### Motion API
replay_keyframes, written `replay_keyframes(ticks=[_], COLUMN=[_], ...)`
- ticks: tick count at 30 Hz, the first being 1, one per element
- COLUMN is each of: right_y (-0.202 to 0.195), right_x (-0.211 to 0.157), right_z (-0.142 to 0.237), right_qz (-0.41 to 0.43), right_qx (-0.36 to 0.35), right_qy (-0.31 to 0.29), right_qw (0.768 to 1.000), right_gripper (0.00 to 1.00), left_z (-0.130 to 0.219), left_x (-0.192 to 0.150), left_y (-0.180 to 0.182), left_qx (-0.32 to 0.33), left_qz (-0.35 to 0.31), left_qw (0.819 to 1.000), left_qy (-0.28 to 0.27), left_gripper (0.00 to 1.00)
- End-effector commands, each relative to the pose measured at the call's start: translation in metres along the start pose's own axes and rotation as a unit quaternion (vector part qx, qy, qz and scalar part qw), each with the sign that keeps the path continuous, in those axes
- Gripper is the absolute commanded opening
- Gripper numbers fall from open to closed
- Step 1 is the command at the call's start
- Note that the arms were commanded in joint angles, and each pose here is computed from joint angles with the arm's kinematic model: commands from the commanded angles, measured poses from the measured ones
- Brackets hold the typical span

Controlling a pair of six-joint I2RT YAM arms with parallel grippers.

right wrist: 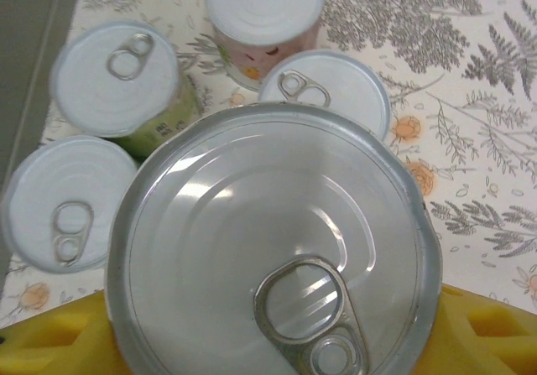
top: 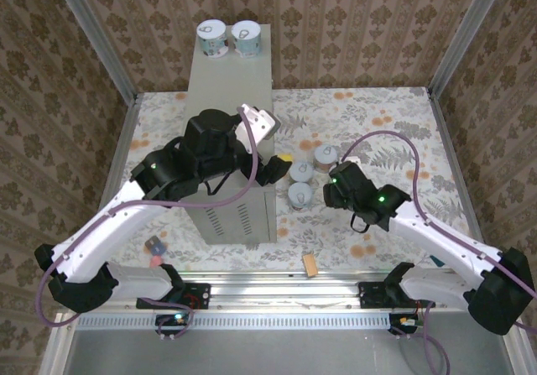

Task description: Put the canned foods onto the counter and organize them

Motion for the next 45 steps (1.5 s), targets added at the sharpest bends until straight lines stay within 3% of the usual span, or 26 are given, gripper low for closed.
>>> replay_keyframes(ticks=[1, 7, 24, 31, 45], right_y=[0.02, 0.037, 0.107, 0.133, 0.184], right_x=[0.037, 0.073, 0.173, 0.19, 0.188], right_z=[0.033, 0.075, 0.181, 0.202, 0.19], right_qz=[0.023, 0.05, 0.116, 0.14, 0.186], right_qx=[0.058, 0.104, 0.255, 0.307, 0.341], right_qy=[-0.041, -0.065, -0.123, -0.115, -0.07], right_qw=[0.997, 0.991, 0.952, 0.934, 0.919], right_gripper=[0.67, 0.67, 0.68, 0.68, 0.68], left_z=[0.017, 0.046, 0.115, 0.125, 0.139], left_x=[0.01, 0.009, -0.016, -0.025, -0.026], left_y=[0.0, 0.004, 0.064, 0.06, 0.061], left_qx=[-0.004, 0.008, 0.18, 0.168, 0.175], left_qz=[-0.019, -0.04, -0.067, -0.082, -0.083], left_qw=[1.0, 0.999, 0.98, 0.981, 0.98], left_qy=[-0.01, -0.01, 0.054, 0.047, 0.037], left_gripper=[1.0, 1.0, 1.0, 1.0, 1.0])
Point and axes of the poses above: each hand's point on the last joint's axis, 136 mm out from that joint toward the fingers, its own z axis back along the fingers, its own y axis along the line the jaws close on, x = y × z, the point moved 1 cm from there along z, back along the fingers, and after that the axes turned 10 degrees about -z, right-handed, at the moved point
